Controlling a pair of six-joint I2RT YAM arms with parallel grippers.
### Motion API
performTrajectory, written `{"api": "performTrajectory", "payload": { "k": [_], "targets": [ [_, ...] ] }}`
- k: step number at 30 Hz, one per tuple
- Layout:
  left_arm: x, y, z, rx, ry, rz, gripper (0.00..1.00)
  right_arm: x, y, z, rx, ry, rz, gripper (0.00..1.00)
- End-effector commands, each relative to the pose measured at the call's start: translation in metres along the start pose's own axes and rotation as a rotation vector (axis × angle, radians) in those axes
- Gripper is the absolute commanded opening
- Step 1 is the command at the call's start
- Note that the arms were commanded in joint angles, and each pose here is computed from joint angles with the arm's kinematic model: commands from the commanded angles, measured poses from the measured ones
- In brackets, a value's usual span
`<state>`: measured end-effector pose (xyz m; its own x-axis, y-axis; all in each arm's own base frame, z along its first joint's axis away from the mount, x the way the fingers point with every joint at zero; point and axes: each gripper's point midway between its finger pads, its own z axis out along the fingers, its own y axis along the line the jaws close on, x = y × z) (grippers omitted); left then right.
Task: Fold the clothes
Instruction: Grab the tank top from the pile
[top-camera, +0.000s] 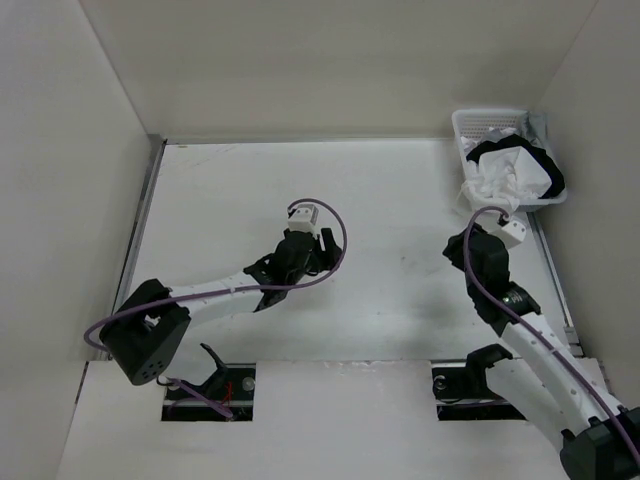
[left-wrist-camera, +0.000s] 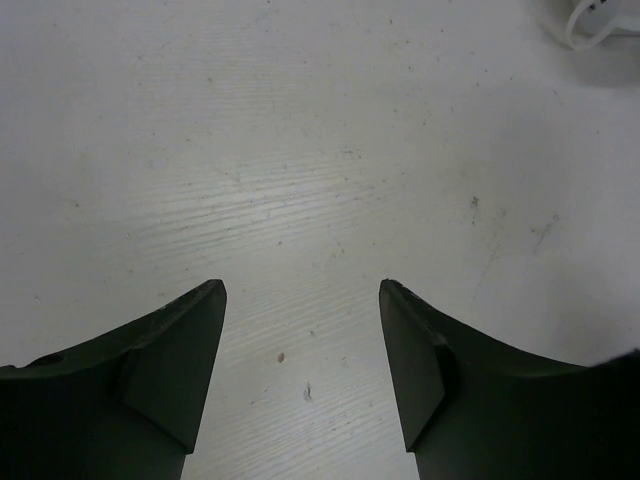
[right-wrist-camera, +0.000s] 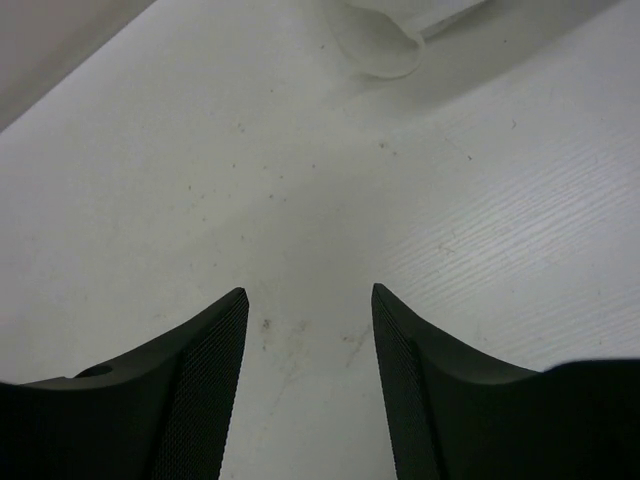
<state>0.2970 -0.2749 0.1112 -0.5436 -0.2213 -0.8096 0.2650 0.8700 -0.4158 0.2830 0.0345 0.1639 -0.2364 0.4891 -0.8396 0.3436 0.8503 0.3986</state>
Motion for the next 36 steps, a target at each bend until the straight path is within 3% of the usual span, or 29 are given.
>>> {"api": "performTrajectory", "payload": {
  "k": [1,5,7,9,12,15,17,21,23,30,36],
  "targets": [
    [-0.022,-0.02,-0.01,0.103,-0.068,-0.032,0.62,-0.029,0.021,0.004,-0.072,-0.066,0.068,0.52],
    [-0.022,-0.017,-0.013,0.114,-0.091,-0.03,0.6,-0.04,0.022,0.006,-0.065,-0.083,0.07,0.26],
    [-0.022,-0.017,-0.013,0.121,-0.1,-0.032,0.57,-0.047,0.021,0.007,-0.047,-0.086,0.067,0.07],
    [-0.019,-0.017,-0.011,0.128,-0.105,-0.027,0.42,-0.066,0.013,0.013,0.012,-0.118,0.063,0.0],
    [-0.016,-0.021,-0.011,0.142,-0.102,-0.015,0.12,-0.109,-0.006,0.03,0.121,-0.174,0.077,0.0],
    [-0.023,-0.016,-0.015,0.132,-0.122,-0.02,0.08,-0.159,-0.042,0.06,0.272,-0.244,0.109,0.08],
    [-0.024,-0.013,-0.016,0.131,-0.125,-0.023,0.12,-0.18,-0.069,0.087,0.367,-0.277,0.137,0.16],
    [-0.02,-0.008,-0.01,0.114,-0.114,-0.03,0.34,-0.207,-0.116,0.134,0.505,-0.292,0.17,0.45],
    [-0.02,-0.007,-0.009,0.115,-0.115,-0.041,0.43,-0.212,-0.129,0.156,0.528,-0.267,0.163,0.52],
    [-0.016,-0.009,-0.007,0.135,-0.113,-0.046,0.48,-0.205,-0.142,0.208,0.479,-0.175,0.108,0.59],
    [-0.008,-0.01,0.0,0.142,-0.086,-0.05,0.48,-0.193,-0.138,0.236,0.426,-0.134,0.121,0.5]
  ]
}}
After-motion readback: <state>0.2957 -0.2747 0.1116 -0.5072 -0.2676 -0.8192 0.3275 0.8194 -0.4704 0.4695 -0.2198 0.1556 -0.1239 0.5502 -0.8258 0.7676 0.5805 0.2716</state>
